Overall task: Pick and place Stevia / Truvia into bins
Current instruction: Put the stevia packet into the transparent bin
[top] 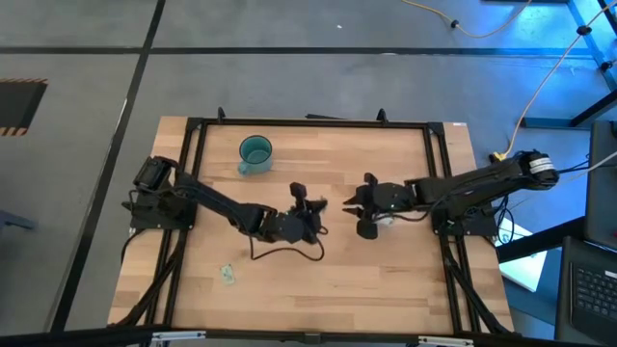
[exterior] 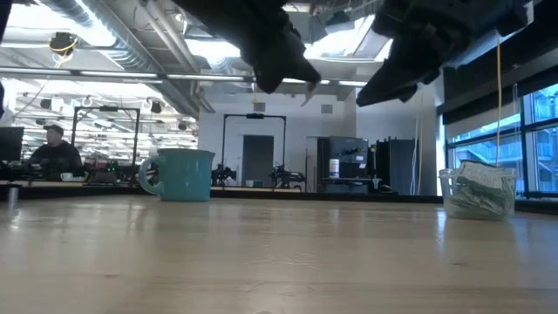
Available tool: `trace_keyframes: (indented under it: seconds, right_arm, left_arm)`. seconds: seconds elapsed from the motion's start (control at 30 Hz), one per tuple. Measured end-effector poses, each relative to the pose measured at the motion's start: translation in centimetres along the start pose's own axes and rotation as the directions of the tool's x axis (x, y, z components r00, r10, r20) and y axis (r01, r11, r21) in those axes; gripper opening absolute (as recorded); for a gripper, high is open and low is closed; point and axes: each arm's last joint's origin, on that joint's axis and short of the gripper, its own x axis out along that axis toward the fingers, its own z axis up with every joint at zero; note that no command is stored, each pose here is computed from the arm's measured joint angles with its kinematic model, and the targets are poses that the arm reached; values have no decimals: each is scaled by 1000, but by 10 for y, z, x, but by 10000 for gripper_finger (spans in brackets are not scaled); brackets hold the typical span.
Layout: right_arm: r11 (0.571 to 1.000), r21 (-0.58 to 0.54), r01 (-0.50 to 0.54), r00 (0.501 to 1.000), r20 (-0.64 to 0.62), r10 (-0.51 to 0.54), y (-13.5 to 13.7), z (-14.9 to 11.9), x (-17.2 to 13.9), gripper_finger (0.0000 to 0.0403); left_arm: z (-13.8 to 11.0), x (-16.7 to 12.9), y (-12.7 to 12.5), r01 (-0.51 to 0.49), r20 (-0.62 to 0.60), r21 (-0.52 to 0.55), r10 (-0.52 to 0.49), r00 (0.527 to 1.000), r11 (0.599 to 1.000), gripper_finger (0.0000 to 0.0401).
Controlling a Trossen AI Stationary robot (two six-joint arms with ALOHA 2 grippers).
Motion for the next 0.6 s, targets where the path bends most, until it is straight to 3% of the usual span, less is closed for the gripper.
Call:
trace_keyframes:
  seconds: [0.17, 0.3, 0.6]
  right_arm:
    - [983, 183, -22, 998, 66, 10, 4, 4, 15, 94]
    - [952, 299, -58, 992, 128, 21, 6, 8, 23, 94]
    - [940, 325, -101, 971, 239, 22, 4, 17, 31, 94]
  left_arm:
    - [-3, 4, 7, -134, -62, -72, 130, 990, 988, 3]
    - [-3, 4, 7, -147, -66, -136, 139, 988, 980, 3]
    - [-3, 4, 7, -159, -71, -156, 150, 986, 975, 3]
